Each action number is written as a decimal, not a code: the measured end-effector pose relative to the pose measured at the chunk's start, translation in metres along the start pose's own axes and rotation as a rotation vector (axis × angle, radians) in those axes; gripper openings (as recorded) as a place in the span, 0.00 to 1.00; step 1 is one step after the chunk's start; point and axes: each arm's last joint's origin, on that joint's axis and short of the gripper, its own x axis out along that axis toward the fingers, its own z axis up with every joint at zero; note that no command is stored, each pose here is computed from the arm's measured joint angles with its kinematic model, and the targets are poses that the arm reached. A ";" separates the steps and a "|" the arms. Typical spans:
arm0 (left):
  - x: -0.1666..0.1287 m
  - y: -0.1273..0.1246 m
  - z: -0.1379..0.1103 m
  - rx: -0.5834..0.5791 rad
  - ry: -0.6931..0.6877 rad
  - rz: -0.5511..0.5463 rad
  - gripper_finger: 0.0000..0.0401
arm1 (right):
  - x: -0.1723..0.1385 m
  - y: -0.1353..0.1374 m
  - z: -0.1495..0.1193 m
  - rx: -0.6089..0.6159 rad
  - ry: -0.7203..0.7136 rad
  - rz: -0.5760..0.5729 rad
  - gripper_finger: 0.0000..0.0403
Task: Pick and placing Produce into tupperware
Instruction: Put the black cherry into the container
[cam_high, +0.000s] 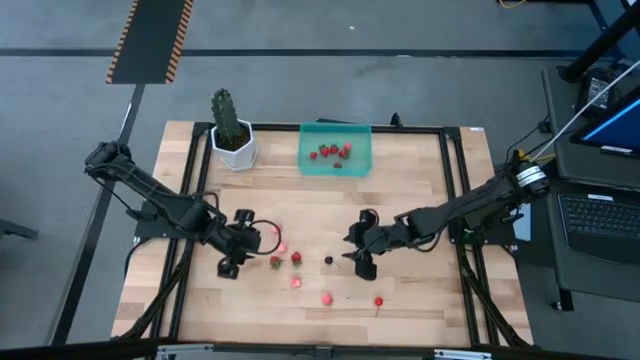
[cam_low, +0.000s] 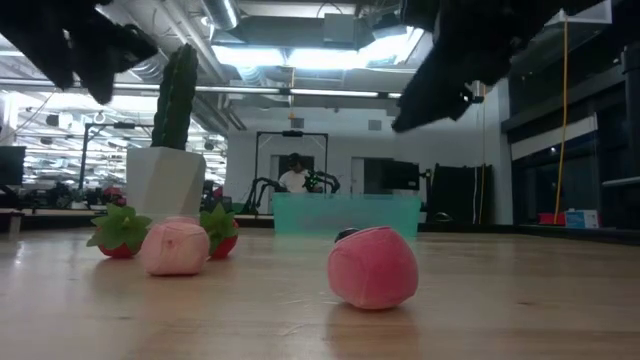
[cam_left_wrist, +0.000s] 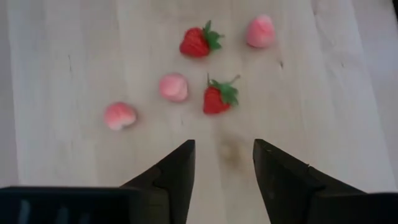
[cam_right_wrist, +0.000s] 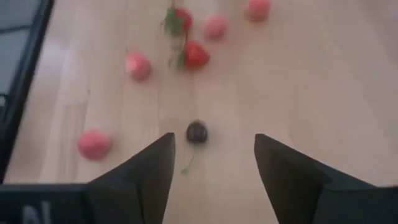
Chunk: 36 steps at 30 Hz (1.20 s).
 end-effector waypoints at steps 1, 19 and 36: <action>-0.003 -0.001 -0.003 0.003 0.001 0.003 0.38 | 0.004 0.001 -0.003 -0.004 0.017 -0.003 0.54; -0.035 0.023 -0.063 -0.067 -0.488 0.017 0.38 | 0.073 0.019 -0.037 -0.062 0.145 -0.031 0.53; -0.039 0.035 -0.077 -0.108 -0.660 0.126 0.38 | 0.092 0.019 -0.046 -0.082 0.166 -0.085 0.50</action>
